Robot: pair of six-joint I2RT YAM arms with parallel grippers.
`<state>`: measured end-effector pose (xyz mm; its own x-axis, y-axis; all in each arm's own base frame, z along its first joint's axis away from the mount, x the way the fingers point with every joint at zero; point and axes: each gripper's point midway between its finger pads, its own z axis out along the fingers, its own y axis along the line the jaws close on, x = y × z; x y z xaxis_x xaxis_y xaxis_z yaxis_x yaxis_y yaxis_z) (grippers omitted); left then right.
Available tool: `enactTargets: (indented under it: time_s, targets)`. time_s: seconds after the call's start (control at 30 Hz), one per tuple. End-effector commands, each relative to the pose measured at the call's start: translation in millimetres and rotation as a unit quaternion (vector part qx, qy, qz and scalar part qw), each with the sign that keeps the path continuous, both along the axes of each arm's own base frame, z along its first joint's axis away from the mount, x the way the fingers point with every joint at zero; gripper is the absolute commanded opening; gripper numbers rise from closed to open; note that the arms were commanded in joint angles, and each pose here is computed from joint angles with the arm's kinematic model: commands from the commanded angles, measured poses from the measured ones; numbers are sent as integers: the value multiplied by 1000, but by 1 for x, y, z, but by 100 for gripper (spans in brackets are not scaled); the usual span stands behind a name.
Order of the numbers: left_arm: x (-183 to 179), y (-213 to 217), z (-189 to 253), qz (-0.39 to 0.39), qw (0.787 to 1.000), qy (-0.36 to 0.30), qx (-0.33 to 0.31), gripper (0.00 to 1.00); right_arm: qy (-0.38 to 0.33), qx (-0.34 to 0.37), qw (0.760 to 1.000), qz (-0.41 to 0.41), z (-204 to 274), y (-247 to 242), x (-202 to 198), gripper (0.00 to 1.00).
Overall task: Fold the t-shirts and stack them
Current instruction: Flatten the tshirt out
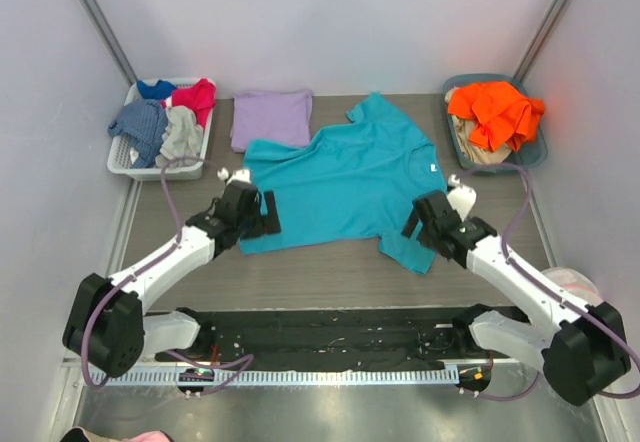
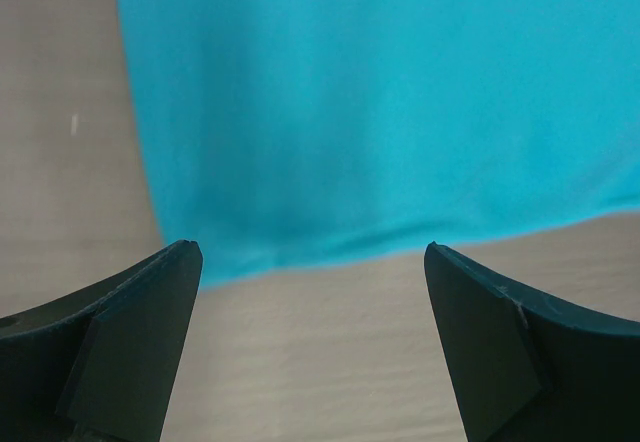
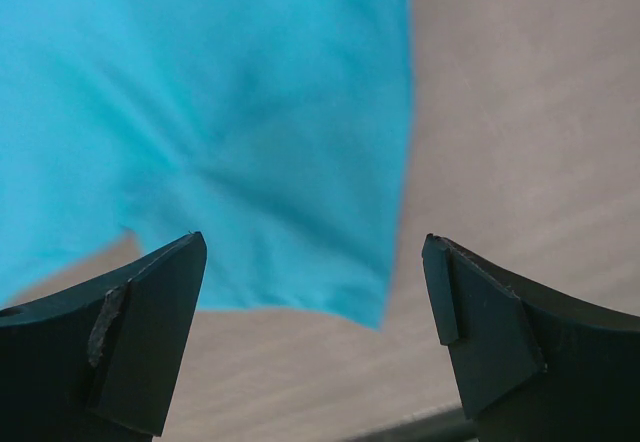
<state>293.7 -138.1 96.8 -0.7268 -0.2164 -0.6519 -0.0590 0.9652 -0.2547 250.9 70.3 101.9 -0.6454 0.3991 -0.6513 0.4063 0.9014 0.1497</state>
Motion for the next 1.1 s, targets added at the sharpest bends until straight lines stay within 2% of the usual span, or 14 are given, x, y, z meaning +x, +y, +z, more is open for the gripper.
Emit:
enactTargets:
  time_s: [0.0,0.2,0.23,0.33,0.4,0.8,1.07]
  targets:
    - [-24,9,3,24,999,-16,-29,100,0,15,995,-98,-14,-20,-40,99]
    - [-42,23,1,35,999,-13,-16,100,9,16,992,-125,-34,-21,-63,95]
    - [-43,24,1,35,999,-12,-15,100,11,17,992,-126,-36,-21,-65,93]
    - [-46,27,2,38,999,-14,-13,100,12,26,991,-127,-43,-20,-68,76]
    - [-47,28,3,39,999,-16,-12,100,11,30,991,-129,-48,-20,-68,72]
    - [-50,31,1,42,999,-11,-6,100,28,38,992,-117,-62,-12,-69,70]
    - [-52,33,-1,43,999,-11,-4,100,37,42,992,-109,-72,-8,-69,65]
